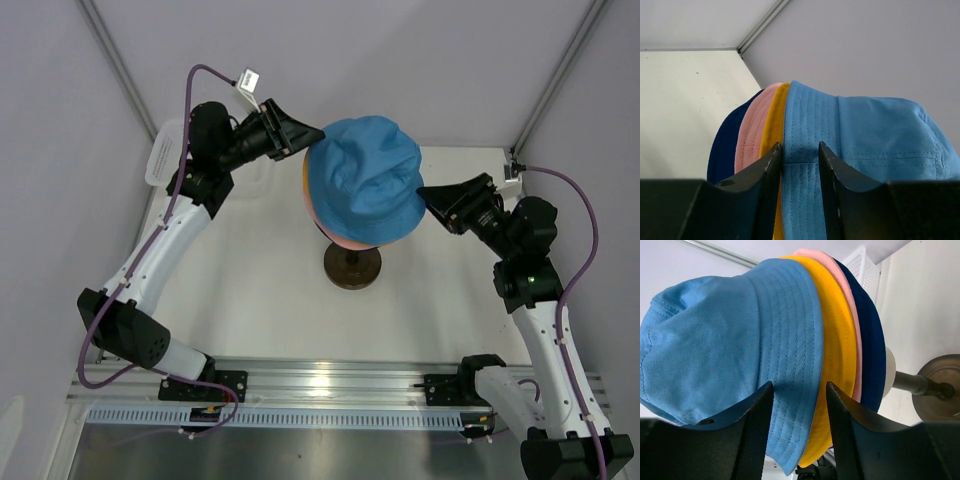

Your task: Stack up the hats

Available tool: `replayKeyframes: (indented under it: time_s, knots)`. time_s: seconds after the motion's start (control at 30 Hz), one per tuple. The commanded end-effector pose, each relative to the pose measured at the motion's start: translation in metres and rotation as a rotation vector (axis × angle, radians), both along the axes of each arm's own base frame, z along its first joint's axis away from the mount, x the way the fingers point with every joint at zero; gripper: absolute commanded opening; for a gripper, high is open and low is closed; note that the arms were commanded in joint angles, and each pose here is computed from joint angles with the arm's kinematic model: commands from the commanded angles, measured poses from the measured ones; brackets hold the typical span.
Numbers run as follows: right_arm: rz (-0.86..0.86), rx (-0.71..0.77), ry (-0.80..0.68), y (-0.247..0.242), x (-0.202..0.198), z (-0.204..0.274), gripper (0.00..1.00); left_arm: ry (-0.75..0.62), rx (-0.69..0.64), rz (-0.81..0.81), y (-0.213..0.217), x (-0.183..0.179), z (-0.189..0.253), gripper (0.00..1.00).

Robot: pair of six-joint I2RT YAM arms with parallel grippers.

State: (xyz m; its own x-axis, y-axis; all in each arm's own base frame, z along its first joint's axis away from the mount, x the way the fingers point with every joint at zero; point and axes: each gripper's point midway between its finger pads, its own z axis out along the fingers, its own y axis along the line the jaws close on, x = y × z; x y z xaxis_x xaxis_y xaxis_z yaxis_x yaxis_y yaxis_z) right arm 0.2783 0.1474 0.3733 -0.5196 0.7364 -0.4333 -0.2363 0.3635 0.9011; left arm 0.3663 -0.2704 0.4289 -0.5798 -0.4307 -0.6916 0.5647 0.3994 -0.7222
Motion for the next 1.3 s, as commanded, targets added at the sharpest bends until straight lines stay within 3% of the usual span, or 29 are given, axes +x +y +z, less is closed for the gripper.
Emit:
replayKeyframes:
  time_s: [0.0,0.13,0.2,0.3,0.37,0.57,0.77,1.27]
  knots:
    - [-0.003,0.013,-0.054,0.001,0.001,0.016,0.48,-0.044,-0.05,-0.028,-0.001,-0.006,0.024,0.38]
    - [-0.004,0.008,-0.059,0.001,0.0,0.016,0.35,-0.03,-0.051,-0.038,-0.004,-0.007,0.02,0.32]
    - [-0.006,0.003,-0.059,0.001,0.002,0.015,0.22,-0.034,-0.047,-0.04,-0.005,-0.008,0.019,0.28]
    - [-0.017,-0.025,-0.06,-0.001,0.006,0.012,0.07,-0.029,-0.032,-0.035,-0.006,-0.01,0.012,0.12]
    - [-0.032,-0.041,-0.071,-0.003,0.009,0.018,0.01,-0.026,-0.021,-0.019,-0.005,-0.013,0.009,0.09]
    - [-0.06,-0.133,-0.08,-0.007,0.028,0.022,0.0,0.008,0.031,0.102,0.012,-0.012,-0.02,0.01]
    - [-0.045,-0.148,-0.062,-0.003,0.051,0.01,0.0,0.026,0.076,0.248,0.038,-0.013,-0.045,0.01]
    - [-0.014,-0.229,-0.02,0.006,0.069,-0.022,0.0,0.122,0.141,0.264,0.042,-0.022,-0.095,0.01]
